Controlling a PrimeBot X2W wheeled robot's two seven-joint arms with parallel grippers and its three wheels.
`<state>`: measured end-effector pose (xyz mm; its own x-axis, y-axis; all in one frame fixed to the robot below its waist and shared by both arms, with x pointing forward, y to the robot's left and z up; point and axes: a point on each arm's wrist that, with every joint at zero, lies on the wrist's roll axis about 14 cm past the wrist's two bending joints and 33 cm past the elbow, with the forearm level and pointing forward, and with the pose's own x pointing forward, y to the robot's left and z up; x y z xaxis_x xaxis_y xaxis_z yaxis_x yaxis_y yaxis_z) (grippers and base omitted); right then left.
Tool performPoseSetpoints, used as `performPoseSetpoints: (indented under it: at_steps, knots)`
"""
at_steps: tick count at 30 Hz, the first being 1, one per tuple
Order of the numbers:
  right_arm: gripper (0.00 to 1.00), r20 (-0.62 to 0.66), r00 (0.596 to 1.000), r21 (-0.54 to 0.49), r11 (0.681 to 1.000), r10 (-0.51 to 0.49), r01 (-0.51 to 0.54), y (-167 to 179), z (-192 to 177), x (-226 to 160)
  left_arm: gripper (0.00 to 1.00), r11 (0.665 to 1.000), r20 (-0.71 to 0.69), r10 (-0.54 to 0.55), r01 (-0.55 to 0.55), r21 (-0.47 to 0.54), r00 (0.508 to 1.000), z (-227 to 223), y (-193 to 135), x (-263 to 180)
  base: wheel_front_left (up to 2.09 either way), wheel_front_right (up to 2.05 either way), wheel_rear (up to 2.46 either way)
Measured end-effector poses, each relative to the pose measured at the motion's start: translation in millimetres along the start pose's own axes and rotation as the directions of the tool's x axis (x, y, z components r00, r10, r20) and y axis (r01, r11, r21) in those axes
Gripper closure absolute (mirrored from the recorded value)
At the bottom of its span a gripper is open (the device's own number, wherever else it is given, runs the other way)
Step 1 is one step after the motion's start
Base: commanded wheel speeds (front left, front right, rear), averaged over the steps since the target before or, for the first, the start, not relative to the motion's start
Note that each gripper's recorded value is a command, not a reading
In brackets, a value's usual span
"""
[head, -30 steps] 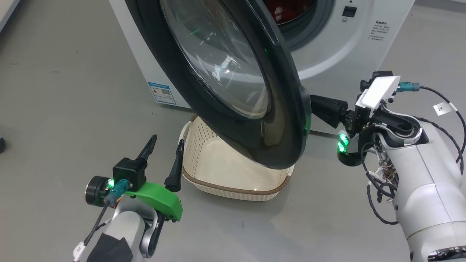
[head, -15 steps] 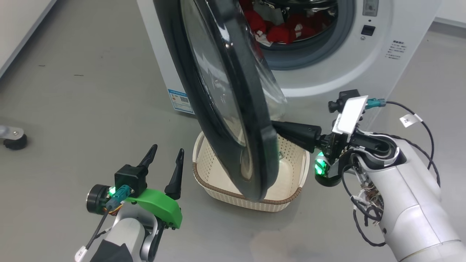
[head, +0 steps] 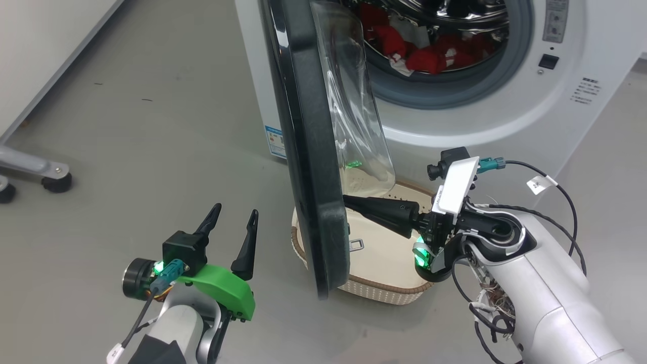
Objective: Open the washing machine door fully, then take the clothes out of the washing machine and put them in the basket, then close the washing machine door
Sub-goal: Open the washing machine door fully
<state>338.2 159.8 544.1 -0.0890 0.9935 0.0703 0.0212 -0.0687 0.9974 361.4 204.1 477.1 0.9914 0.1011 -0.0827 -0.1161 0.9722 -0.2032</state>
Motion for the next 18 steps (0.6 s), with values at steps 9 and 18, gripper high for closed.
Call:
performPoseSetpoints:
  at_steps: [9, 18]
  knots:
    - [1.00, -0.039, 0.999, -0.009, 1.000, -0.005, 0.005, -0.5, -15.5, 22.8, 0.00, 0.999, 0.004, 0.053, -0.053, -0.008, 0.999, 1.7, 16.7, -13.2, 0.00, 0.00, 0.00]
    - [1.00, -0.003, 1.000, -0.009, 1.000, 0.019, -0.019, 5.5, -15.1, 29.5, 0.00, 0.997, 0.007, 0.077, -0.077, -0.012, 0.997, 1.7, 22.8, -16.9, 0.00, 0.00, 0.00]
